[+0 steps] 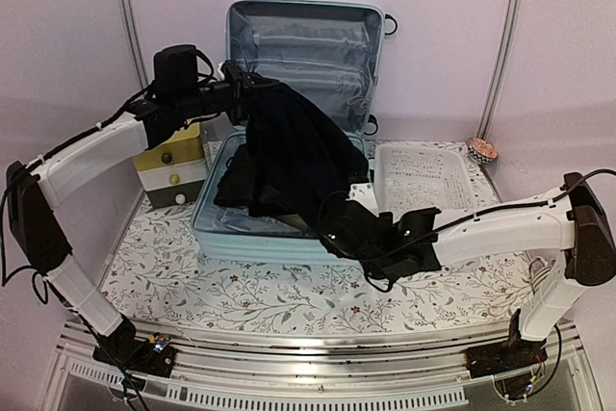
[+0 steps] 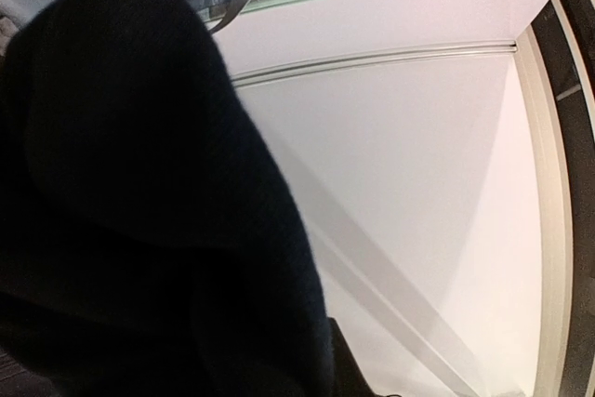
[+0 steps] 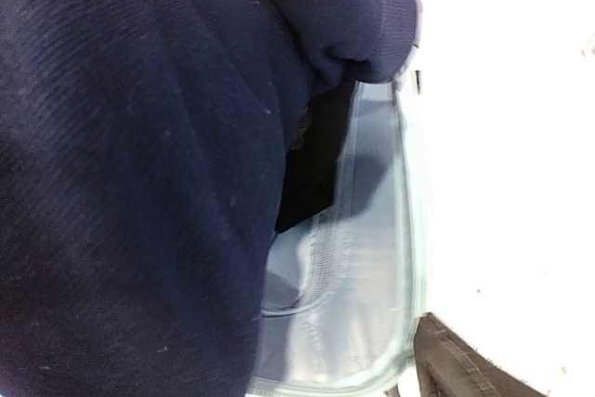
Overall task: Open, take out, and arrange the luggage
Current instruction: Pick up the clothes from the opened luggage.
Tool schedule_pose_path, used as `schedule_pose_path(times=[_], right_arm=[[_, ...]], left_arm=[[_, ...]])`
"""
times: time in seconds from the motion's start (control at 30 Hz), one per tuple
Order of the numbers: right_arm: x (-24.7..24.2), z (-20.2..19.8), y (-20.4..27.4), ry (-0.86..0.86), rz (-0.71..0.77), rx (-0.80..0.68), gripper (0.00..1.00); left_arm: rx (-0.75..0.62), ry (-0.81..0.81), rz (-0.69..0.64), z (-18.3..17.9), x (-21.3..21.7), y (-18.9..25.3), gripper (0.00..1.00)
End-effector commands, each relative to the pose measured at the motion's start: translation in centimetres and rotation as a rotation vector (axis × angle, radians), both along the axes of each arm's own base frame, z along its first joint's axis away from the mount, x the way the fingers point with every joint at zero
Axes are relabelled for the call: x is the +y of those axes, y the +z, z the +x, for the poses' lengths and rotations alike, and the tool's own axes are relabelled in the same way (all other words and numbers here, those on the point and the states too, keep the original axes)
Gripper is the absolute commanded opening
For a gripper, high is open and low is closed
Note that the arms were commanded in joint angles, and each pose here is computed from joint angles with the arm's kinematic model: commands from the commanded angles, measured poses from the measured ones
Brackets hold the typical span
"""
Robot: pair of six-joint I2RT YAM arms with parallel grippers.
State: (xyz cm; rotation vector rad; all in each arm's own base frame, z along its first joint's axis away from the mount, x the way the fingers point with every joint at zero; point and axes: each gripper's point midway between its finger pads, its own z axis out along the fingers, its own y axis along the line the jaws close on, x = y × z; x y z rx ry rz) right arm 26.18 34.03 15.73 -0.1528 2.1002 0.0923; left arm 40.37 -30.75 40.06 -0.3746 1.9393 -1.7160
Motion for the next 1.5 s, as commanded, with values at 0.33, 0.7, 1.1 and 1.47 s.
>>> schedule_pose_path(times=[0.33,0.7,1.1,1.47], right_arm=[[-4.9,-1.3,0.3,0.179,-0.204,0.114,0.25],[-8.9,6.0,12.1,0.157,-0.017,-0.017,0.03],[-9.1,3.5,22.9,0.419,-0.075,-0.142,0.02],[-9.6,9.5,23.1,0.358,-0.092,-0.151,0.02]], left_arm=[[-0.392,0.182,-0.18,0.7,6.2,13.6,0.0],[-0.493,0.106,-0.244,3.2,4.3,20.2,0.0],[-0.601,0.18,-0.269,-3.5,7.6,23.9,0.0],[-0.538,0.252,-0.243,-0.4,8.6,20.9,0.0]])
